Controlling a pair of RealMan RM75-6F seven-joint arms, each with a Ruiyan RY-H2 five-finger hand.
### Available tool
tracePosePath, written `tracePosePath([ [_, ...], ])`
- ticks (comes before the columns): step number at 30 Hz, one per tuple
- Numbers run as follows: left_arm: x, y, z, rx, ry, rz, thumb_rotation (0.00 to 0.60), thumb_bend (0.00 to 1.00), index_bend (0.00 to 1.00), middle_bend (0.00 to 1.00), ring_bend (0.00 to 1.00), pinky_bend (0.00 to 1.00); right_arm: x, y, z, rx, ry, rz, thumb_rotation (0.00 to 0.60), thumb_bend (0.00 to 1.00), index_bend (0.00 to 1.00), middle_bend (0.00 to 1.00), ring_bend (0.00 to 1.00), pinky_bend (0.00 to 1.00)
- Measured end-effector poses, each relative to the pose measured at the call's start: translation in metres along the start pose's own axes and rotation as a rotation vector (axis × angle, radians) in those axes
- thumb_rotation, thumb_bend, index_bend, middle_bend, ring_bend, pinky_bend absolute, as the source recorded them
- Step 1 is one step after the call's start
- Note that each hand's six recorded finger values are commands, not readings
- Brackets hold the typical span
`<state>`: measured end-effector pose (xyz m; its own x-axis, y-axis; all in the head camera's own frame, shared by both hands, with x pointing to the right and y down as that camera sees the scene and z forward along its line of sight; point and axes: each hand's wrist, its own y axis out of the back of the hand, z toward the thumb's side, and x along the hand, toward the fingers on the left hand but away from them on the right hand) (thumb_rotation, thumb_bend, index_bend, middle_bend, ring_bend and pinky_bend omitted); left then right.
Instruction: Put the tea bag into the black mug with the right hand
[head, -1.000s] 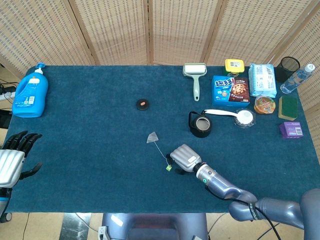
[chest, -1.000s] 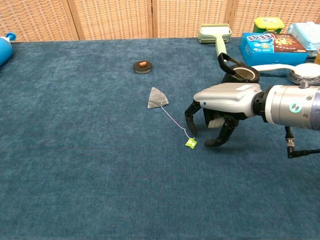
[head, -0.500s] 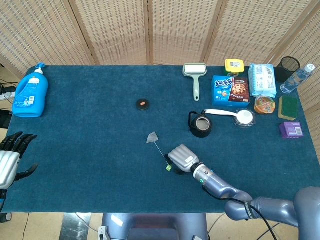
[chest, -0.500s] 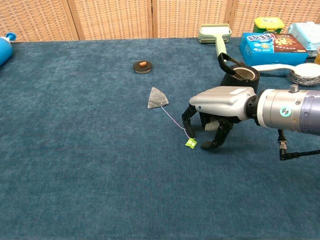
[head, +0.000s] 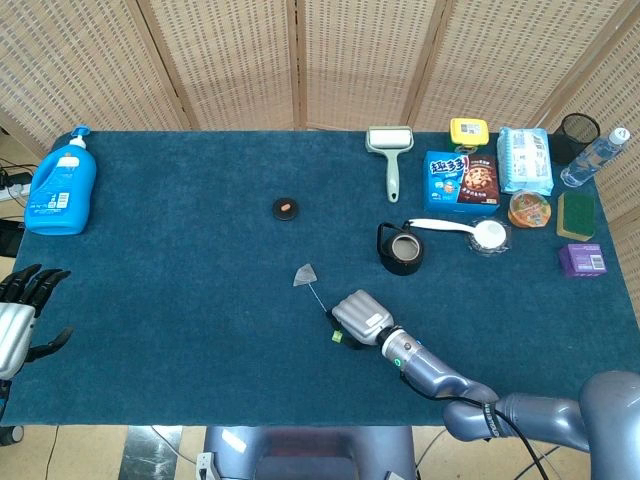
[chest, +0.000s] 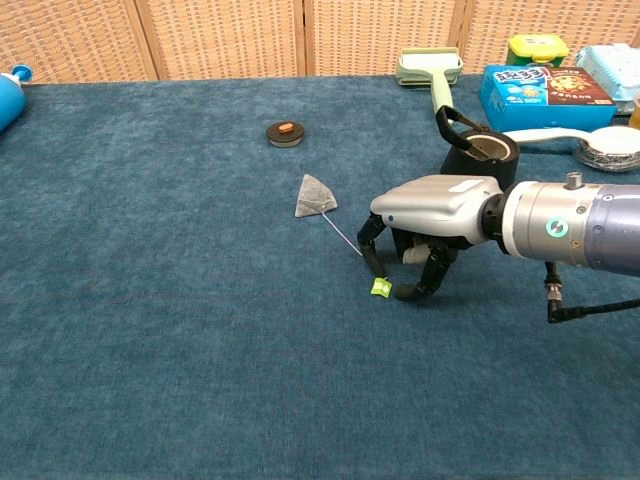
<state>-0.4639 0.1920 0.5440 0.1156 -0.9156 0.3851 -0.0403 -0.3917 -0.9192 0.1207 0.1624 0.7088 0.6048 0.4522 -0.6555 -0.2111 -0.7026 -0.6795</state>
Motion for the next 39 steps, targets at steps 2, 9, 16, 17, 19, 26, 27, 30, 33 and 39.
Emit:
tracePosePath([
  [2, 0.0, 0.0, 0.0, -0.001, 0.0, 0.001, 0.6, 0.28, 0.16, 0.19, 0.1, 0.13, -0.001, 0.0, 0.001, 0.0, -0.001, 0.001, 0.6, 0.36, 0.49, 1.0, 1.0, 1.0],
  [9, 0.0, 0.001, -0.002, -0.003, 0.003, 0.006, 0.6, 0.28, 0.16, 0.19, 0.1, 0.13, -0.001, 0.003, 0.003, 0.009, 0.002, -0.005, 0.6, 0.34, 0.49, 1.0, 1.0, 1.0],
  [16, -0.002, 0.002, -0.003, -0.003, 0.003, 0.011, 0.6, 0.28, 0.16, 0.19, 0.1, 0.13, 0.0, 0.004, 0.009, 0.021, 0.015, -0.006, 0.6, 0.33, 0.49, 1.0, 1.0, 1.0],
  [17, -0.002, 0.002, -0.003, -0.003, 0.003, 0.012, 0.6, 0.28, 0.16, 0.19, 0.1, 0.13, 0.0, 0.004, 0.01, 0.021, 0.016, -0.006, 0.6, 0.32, 0.49, 1.0, 1.0, 1.0],
  [19, -0.003, 0.003, -0.004, -0.003, 0.004, 0.013, 0.6, 0.28, 0.16, 0.19, 0.1, 0.13, -0.001, 0.004, 0.011, 0.019, 0.017, -0.008, 0.6, 0.31, 0.49, 1.0, 1.0, 1.0],
  [26, -0.004, 0.003, -0.005, -0.004, 0.007, 0.012, 0.6, 0.28, 0.16, 0.19, 0.1, 0.13, -0.003, 0.003, 0.015, 0.023, 0.022, -0.005, 0.6, 0.31, 0.49, 1.0, 1.0, 1.0],
  [27, -0.004, 0.003, -0.005, -0.003, 0.007, 0.012, 0.6, 0.28, 0.16, 0.19, 0.1, 0.13, -0.003, 0.003, 0.015, 0.024, 0.022, -0.005, 0.6, 0.31, 0.49, 1.0, 1.0, 1.0],
  [30, -0.004, 0.003, -0.006, -0.004, 0.009, 0.013, 0.6, 0.28, 0.16, 0.19, 0.1, 0.13, -0.004, 0.002, 0.017, 0.029, 0.024, -0.003, 0.6, 0.31, 0.49, 1.0, 1.0, 1.0],
  [33, -0.005, 0.003, -0.007, -0.005, 0.011, 0.013, 0.6, 0.28, 0.16, 0.19, 0.1, 0.13, -0.005, 0.003, 0.02, 0.034, 0.028, -0.001, 0.6, 0.33, 0.5, 1.0, 1.0, 1.0],
  [39, -0.006, 0.003, -0.008, -0.008, 0.014, 0.016, 0.6, 0.28, 0.16, 0.19, 0.1, 0.13, -0.008, 0.005, 0.023, 0.039, 0.028, -0.003, 0.6, 0.35, 0.51, 1.0, 1.0, 1.0],
])
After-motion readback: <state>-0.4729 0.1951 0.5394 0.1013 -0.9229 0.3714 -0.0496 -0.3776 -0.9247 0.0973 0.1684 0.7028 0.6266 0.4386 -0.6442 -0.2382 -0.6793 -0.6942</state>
